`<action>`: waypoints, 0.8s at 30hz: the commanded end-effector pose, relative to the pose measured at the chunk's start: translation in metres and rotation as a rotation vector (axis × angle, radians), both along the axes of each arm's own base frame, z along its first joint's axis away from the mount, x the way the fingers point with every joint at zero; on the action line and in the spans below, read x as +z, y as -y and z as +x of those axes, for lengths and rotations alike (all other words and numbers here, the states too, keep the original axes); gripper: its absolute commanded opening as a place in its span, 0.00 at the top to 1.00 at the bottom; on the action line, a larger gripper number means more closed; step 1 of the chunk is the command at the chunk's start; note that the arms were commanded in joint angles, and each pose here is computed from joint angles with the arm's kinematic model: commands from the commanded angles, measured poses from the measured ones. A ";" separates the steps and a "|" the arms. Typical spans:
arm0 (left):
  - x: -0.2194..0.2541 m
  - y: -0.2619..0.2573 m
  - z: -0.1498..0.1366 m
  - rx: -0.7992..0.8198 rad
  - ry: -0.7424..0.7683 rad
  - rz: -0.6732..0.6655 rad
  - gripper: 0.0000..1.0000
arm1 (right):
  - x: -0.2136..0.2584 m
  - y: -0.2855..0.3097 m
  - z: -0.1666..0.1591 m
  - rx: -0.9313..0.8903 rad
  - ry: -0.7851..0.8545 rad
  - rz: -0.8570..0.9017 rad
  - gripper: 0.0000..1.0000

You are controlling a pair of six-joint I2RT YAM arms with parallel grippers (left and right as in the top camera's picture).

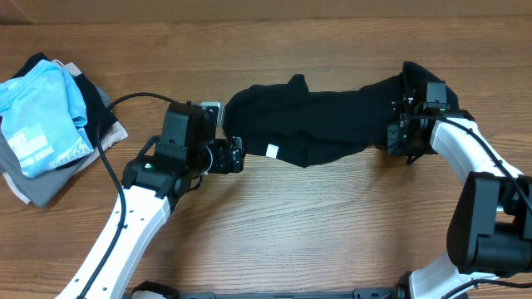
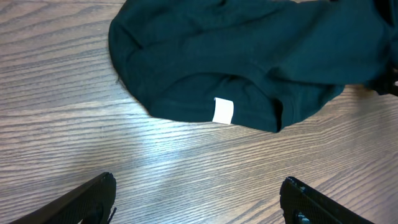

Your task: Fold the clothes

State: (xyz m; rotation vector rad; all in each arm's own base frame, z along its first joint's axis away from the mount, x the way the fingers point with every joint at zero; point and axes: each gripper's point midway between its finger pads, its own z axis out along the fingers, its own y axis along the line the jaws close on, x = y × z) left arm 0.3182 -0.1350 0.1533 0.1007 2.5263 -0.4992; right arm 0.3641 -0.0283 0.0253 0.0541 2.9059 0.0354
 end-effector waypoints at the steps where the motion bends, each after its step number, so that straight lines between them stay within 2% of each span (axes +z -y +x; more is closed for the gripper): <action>1: 0.009 0.002 0.006 0.008 0.021 -0.008 0.13 | 0.001 -0.006 -0.003 0.006 -0.003 0.039 0.96; 4: 0.009 0.002 0.006 0.008 0.021 -0.007 0.13 | 0.003 -0.023 -0.010 0.024 -0.035 0.128 0.96; 7: 0.009 0.002 0.006 0.008 0.021 -0.007 0.13 | 0.026 -0.055 -0.016 0.087 -0.070 0.304 0.96; 10: 0.010 0.002 0.007 0.008 0.025 -0.008 0.13 | 0.089 -0.098 -0.022 0.229 -0.088 0.536 0.96; 13: 0.011 0.003 0.008 0.008 0.032 -0.011 0.13 | 0.161 -0.126 -0.016 0.356 -0.014 0.676 0.96; 15: 0.011 0.003 0.009 0.008 0.036 -0.012 0.13 | 0.205 -0.135 -0.004 0.412 0.079 0.678 0.96; 18: 0.011 0.003 0.009 0.008 0.035 -0.012 0.13 | 0.222 -0.136 0.006 0.426 0.135 0.648 0.96; 20: 0.011 0.003 0.009 0.008 0.035 -0.012 0.13 | 0.216 -0.129 0.009 0.396 0.125 0.600 0.96; 24: 0.011 0.003 0.009 0.008 0.035 -0.012 0.13 | 0.181 -0.087 0.018 0.209 0.054 0.352 0.96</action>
